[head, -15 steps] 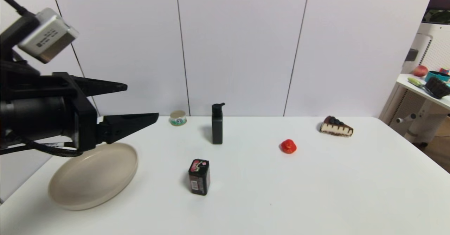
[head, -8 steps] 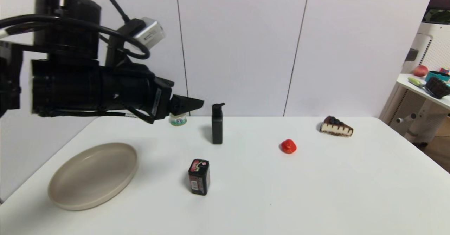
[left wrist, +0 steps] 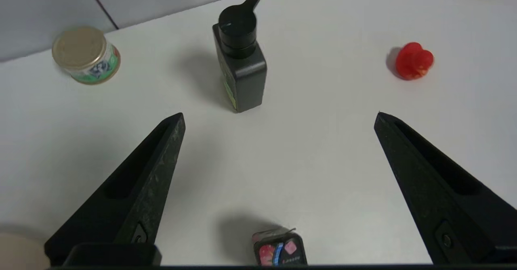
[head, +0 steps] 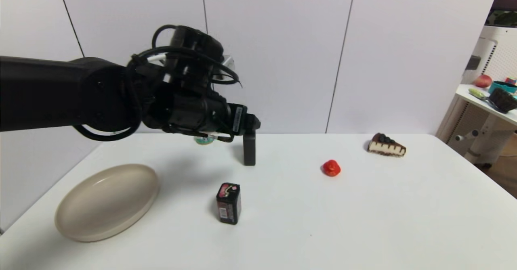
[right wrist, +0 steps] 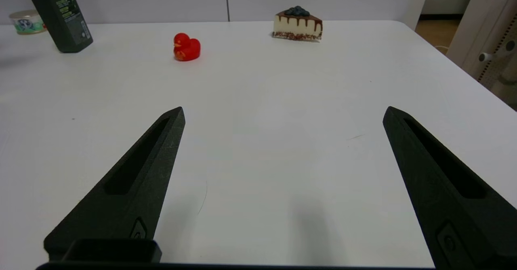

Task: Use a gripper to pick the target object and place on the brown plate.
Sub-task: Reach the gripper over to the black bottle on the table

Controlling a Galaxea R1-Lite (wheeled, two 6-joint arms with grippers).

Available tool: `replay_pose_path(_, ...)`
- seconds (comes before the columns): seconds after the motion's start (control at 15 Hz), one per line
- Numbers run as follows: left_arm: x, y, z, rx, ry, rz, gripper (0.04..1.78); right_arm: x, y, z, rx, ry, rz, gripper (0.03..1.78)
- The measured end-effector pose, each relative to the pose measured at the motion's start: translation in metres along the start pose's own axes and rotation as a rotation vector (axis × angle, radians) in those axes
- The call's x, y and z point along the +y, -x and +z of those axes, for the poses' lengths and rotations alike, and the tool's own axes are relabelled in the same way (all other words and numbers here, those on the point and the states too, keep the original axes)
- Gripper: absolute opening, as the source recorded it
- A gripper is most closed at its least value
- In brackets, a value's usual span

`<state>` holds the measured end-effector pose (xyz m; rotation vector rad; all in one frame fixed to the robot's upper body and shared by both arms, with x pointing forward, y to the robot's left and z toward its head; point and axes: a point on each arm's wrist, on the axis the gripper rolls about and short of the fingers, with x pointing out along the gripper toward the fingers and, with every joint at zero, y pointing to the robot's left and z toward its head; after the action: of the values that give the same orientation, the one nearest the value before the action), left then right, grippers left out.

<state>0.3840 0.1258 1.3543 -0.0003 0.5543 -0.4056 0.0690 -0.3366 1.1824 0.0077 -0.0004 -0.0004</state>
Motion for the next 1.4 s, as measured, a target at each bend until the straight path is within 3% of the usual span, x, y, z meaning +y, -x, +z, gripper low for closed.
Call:
replay_pose_path(0.33,-0.011,-0.045,-0.021,0.042,0.06,0.196,1.69,0.0,0.0,0.0,0.0,0.0,0.0,1.69)
replay_pose_path(1.0,-0.021,-0.108,-0.032,0.034,0.078,0.208,1.69,0.0,0.0,0.0,0.0,0.0,0.0,1.69)
replay_pose_path(1.4,-0.019,-0.131,-0.046,0.025,0.18,0.31,1.69,0.0,0.0,0.0,0.0,0.0,0.0,1.69)
